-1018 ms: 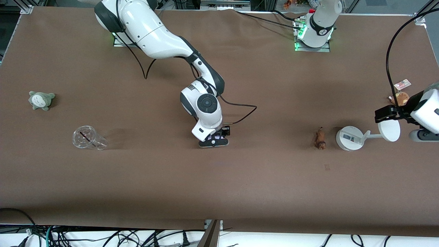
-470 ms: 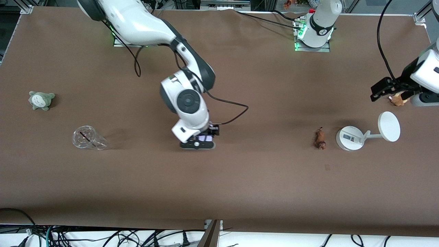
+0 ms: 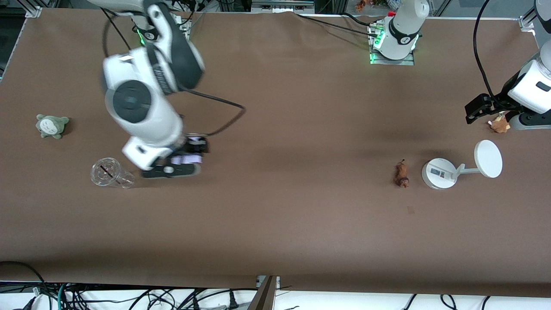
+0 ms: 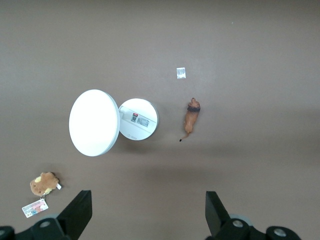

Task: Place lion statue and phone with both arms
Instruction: 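Carry the white phone with the right gripper toward the glass cup, then lower the phone beside the glass cup and open the right gripper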

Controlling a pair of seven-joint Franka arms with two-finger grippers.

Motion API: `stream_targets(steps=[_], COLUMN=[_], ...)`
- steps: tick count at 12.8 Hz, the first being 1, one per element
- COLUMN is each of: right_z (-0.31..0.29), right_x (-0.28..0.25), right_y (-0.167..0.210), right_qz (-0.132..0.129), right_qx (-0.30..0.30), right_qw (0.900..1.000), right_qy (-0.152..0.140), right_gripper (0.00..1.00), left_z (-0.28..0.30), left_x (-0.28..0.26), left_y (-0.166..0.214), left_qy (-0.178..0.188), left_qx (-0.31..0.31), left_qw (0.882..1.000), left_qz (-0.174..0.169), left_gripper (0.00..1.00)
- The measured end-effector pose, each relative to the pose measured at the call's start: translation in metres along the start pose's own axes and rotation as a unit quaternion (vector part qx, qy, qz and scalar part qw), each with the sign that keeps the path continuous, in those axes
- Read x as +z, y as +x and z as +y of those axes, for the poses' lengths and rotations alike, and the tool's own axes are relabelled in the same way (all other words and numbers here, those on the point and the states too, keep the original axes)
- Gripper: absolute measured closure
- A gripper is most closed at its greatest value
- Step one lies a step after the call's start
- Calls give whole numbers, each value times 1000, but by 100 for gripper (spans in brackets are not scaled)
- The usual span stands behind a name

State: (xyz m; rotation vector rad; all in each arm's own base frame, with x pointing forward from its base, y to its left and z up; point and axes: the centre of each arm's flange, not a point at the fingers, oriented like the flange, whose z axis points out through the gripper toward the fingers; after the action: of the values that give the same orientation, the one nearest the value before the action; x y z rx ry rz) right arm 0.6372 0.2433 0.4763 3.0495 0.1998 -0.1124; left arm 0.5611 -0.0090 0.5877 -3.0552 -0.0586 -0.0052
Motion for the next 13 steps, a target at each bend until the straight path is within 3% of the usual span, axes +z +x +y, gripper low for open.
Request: stream_targets(steps=[4,9,13], right_z=[91,138,140], right_x=[32,123,169], right_y=[-3,3,10], right_qz=[-27,3,19], right_qx=[-7,-12,-9], right_qw=[999,1000,1000], right_qy=[18,16,20], right_gripper=[17,17,17], left_z=[4,13,22], left_x=[-5,-6,-14], left_y=[-4,-5,-5], left_qy=[1,-1,-12], left_qx=[5,12,18], left_qw=[1000,1000,1000], left_qz=[-11,-11,-4], left_gripper=[0,0,0])
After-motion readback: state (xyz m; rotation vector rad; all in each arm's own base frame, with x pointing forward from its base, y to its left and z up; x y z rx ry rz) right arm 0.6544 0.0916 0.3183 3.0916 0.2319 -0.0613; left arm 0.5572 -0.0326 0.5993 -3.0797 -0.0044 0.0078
